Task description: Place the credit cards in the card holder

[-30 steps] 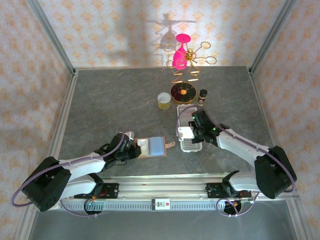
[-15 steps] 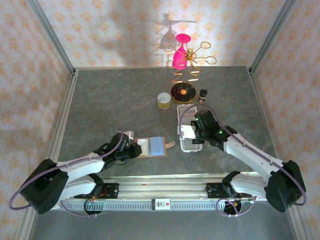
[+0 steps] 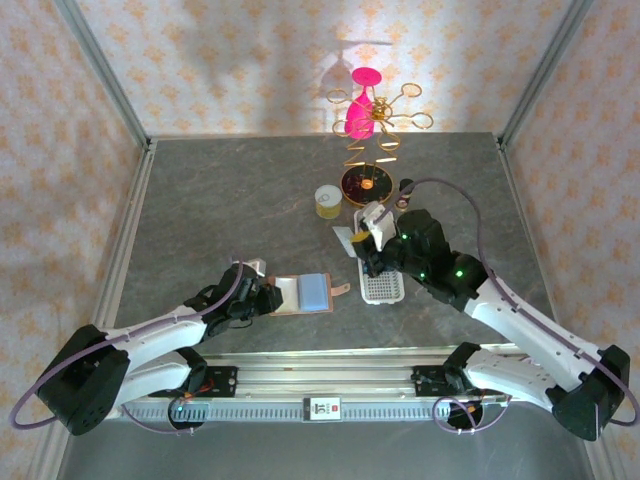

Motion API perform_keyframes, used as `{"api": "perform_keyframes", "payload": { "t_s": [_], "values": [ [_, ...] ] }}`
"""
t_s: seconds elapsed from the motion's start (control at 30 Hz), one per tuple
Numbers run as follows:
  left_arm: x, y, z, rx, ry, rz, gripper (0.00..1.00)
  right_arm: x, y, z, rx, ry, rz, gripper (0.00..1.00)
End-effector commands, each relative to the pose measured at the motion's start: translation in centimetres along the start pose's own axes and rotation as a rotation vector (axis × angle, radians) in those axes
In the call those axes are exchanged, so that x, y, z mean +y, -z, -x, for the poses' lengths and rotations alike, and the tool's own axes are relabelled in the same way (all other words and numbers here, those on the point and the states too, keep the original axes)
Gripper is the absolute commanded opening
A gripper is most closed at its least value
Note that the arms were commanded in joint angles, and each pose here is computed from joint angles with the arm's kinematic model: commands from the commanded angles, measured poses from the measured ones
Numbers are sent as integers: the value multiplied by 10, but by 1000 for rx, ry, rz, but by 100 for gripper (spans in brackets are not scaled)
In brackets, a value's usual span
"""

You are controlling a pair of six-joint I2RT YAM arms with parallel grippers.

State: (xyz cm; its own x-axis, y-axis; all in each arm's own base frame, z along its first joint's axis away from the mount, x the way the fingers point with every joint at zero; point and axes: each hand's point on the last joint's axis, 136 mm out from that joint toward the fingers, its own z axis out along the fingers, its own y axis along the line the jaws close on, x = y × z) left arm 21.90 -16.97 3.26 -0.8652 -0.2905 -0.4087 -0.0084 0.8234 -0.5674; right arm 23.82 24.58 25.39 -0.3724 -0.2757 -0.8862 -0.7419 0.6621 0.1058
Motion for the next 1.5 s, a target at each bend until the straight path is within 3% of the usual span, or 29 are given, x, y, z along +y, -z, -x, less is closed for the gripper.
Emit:
{"api": "perform_keyframes", "payload": {
  "t_s": [0.0, 0.2, 0.3, 0.53, 0.87, 1.23, 1.47],
  "values": [
    [3, 1, 8, -16, 8, 47, 19, 25, -6, 18, -91, -436, 130, 0],
    [12, -1, 7, -7, -5, 106, 19, 31, -36, -36, -33, -799, 145, 0],
    [15, -3, 5, 5, -5, 118, 19, 41, -56, -69, 37, -862, 133, 0],
    [22, -4, 1, 12, -4, 148, 19, 63, -94, -91, 119, -874, 145, 0],
    [26, -7, -4, 25, -2, 160, 17, 56, -138, -113, 193, -863, 57, 0],
    [31, -10, -7, 32, -12, 171, 16, 45, -151, -139, 255, -849, -38, 0],
    [30, -12, -9, 38, -14, 163, 16, 49, -153, -147, 276, -869, -23, 0]
  ]
}}
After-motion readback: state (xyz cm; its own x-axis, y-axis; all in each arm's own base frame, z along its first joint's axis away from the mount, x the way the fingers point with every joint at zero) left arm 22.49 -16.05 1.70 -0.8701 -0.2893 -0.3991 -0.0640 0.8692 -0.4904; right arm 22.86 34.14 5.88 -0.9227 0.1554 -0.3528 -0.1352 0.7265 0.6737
